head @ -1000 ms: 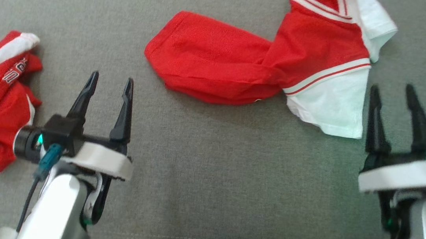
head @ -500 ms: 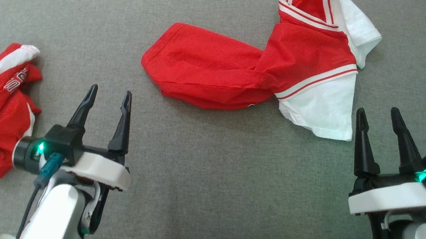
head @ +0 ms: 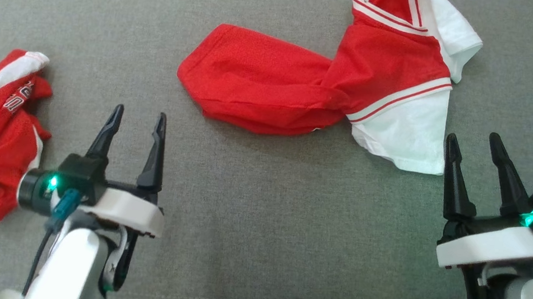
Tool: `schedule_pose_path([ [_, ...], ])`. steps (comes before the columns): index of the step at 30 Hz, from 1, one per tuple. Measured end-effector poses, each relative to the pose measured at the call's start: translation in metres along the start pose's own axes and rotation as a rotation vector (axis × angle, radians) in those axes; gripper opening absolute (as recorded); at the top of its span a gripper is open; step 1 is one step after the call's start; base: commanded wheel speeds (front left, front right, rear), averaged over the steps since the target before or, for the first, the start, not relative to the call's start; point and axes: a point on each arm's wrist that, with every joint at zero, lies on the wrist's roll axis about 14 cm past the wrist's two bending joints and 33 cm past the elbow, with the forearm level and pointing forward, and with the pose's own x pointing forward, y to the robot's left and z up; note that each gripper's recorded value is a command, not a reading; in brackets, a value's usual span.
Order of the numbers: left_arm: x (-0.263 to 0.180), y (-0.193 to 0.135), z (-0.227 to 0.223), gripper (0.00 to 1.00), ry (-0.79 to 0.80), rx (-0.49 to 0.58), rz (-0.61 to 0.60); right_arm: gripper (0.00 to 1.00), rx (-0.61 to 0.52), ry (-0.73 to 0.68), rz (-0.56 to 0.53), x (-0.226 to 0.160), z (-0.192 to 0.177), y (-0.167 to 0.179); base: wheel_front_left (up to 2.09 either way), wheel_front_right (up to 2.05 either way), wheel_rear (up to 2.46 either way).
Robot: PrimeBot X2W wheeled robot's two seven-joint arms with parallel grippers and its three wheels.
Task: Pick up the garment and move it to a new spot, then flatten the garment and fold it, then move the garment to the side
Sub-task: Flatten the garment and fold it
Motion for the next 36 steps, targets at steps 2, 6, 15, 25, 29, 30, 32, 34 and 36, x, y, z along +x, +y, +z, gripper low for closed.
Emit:
schedule_pose_path([
  [2, 0.004, -0.007, -0.004, 1.0, 0.023, -0.015, -0.03, 1.0, 0.001, 0.007, -0.001, 0.001, -0.002, -0.001, 0.0, 0.0, 0.0],
  [6, 0.029, -0.018, -0.019, 1.0, 0.118, -0.043, -0.086, 1.0, 0.006, 0.031, 0.005, 0.005, -0.011, 0.0, 0.0, 0.0, 0.0],
  [15, 0.087, -0.027, -0.073, 1.0, 0.381, -0.045, -0.156, 1.0, 0.013, 0.058, -0.014, 0.013, -0.022, -0.009, 0.0, 0.0, 0.0],
  [25, 0.104, -0.023, -0.111, 0.0, 0.509, -0.078, -0.133, 1.0, 0.025, 0.081, -0.079, 0.005, -0.034, -0.029, 0.0, 0.0, 0.0],
  [29, 0.106, -0.021, -0.105, 0.0, 0.454, -0.077, -0.131, 1.0, 0.031, 0.079, -0.076, 0.006, -0.035, -0.027, 0.0, 0.0, 0.0],
  [30, 0.107, -0.02, -0.101, 0.0, 0.431, -0.075, -0.131, 1.0, 0.032, 0.078, -0.075, 0.006, -0.034, -0.027, 0.0, 0.0, 0.0],
  [32, 0.111, -0.02, -0.089, 0.0, 0.375, -0.065, -0.134, 1.0, 0.036, 0.074, -0.071, 0.006, -0.033, -0.025, 0.0, 0.0, 0.0],
  [34, 0.114, -0.021, -0.072, 0.0, 0.311, -0.059, -0.14, 1.0, 0.045, 0.069, -0.069, 0.006, -0.032, -0.024, 0.0, 0.0, 0.0],
  [36, 0.115, -0.023, -0.053, 0.0, 0.245, -0.056, -0.148, 1.0, 0.051, 0.059, -0.067, 0.005, -0.028, -0.023, 0.0, 0.0, 0.0],
])
